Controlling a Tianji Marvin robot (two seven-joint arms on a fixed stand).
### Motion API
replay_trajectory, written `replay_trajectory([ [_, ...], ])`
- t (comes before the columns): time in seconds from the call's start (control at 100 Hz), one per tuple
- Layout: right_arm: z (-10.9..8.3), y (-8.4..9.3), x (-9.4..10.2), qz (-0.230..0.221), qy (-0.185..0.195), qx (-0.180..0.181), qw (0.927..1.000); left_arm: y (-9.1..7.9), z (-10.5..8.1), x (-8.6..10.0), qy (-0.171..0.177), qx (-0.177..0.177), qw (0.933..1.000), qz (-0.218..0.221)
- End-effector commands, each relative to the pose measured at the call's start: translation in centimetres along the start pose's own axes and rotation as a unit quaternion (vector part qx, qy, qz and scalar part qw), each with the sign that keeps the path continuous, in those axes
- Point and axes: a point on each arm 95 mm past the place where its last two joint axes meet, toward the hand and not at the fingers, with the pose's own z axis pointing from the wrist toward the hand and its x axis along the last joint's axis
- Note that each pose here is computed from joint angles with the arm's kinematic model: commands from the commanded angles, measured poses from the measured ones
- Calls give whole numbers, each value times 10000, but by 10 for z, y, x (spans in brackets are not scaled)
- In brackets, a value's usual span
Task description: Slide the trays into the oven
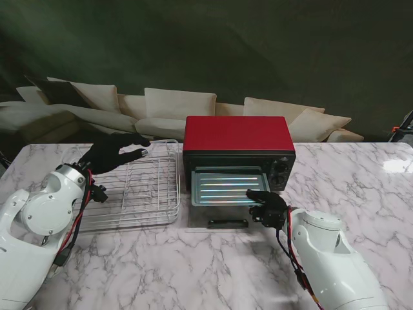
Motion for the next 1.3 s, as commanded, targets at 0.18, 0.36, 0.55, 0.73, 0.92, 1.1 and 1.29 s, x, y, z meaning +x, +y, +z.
replay_trajectory([
  [0.18,3,-4,7,39,137,-123,9998,2,-1,0,-16,-77,10000,-8],
  [0.36,3,-6,6,30,197,-165,9997,3,0,0,-6,-98,10000,-8],
  [0.55,-6,-7,3,15,265,-102,9996,2,0,0,-5,-88,10000,-5],
  [0.73,-13,-6,0,-52,275,-91,9996,2,0,0,-3,-85,10000,-3],
  [0.92,-15,-4,-3,-74,237,-126,9996,3,1,0,-6,-94,10000,-1],
  [1.1,-18,-5,-5,-62,237,-117,9996,3,1,0,-5,-109,9999,1],
  [1.29,-26,-4,-9,-63,246,-157,9996,2,1,0,-8,-97,10000,7],
])
